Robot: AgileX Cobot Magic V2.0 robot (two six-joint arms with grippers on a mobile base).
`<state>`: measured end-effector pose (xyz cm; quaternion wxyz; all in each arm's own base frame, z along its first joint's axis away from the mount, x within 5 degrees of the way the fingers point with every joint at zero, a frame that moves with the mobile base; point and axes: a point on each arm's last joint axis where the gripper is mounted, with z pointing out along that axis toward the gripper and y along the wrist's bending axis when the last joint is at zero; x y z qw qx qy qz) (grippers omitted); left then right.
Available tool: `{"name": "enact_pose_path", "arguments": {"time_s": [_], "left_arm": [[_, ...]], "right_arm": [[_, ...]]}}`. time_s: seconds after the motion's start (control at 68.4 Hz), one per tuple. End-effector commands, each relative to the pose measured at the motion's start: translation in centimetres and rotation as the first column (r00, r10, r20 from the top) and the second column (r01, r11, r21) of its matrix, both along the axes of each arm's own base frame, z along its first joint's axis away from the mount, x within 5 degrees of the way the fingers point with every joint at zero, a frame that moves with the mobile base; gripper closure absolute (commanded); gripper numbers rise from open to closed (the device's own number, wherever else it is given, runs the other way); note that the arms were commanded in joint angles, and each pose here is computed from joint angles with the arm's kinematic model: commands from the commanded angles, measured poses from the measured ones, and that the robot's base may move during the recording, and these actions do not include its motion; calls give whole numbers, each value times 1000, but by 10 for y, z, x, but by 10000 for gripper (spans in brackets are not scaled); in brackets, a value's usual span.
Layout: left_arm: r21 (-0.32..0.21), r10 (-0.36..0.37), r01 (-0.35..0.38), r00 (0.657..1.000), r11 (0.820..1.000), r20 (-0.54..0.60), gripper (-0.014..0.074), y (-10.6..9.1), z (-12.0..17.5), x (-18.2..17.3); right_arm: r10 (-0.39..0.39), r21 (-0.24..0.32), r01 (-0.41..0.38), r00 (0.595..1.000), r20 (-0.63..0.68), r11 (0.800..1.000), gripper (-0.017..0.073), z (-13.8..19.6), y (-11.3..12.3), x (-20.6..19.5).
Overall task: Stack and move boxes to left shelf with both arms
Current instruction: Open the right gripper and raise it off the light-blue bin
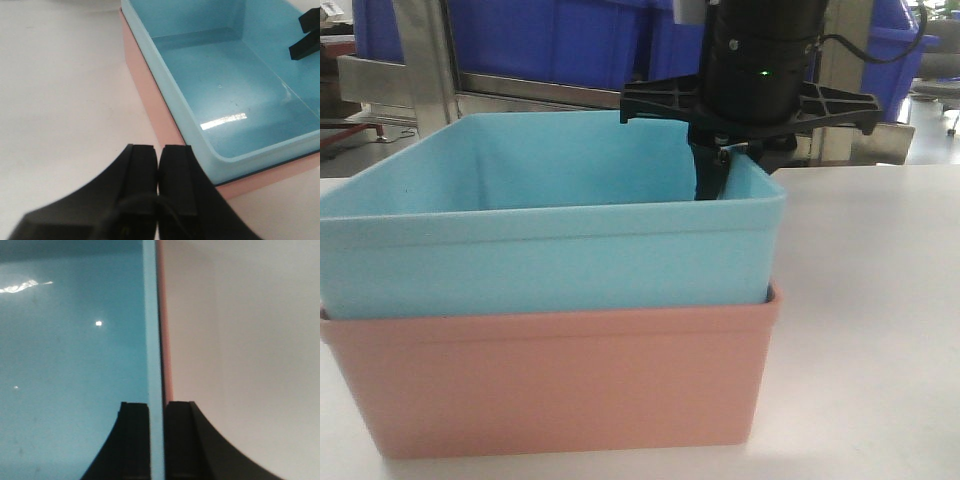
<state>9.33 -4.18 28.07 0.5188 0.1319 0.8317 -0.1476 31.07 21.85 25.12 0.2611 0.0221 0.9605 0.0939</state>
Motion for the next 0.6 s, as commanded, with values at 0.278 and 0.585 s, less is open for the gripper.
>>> {"name": "enact_pose_path", "arguments": {"time_s": [0.278, 0.585], "left_arm": [[-58, 4, 0, 997, 998, 81, 343, -2, 16, 3], [-133, -8, 7, 1000, 991, -12, 57, -16, 44, 26]], "right_arm": [[52, 16, -55, 988, 145, 998, -3, 38, -4, 0], [132, -69, -122, 977, 170, 990, -66, 59, -15, -10]]}}
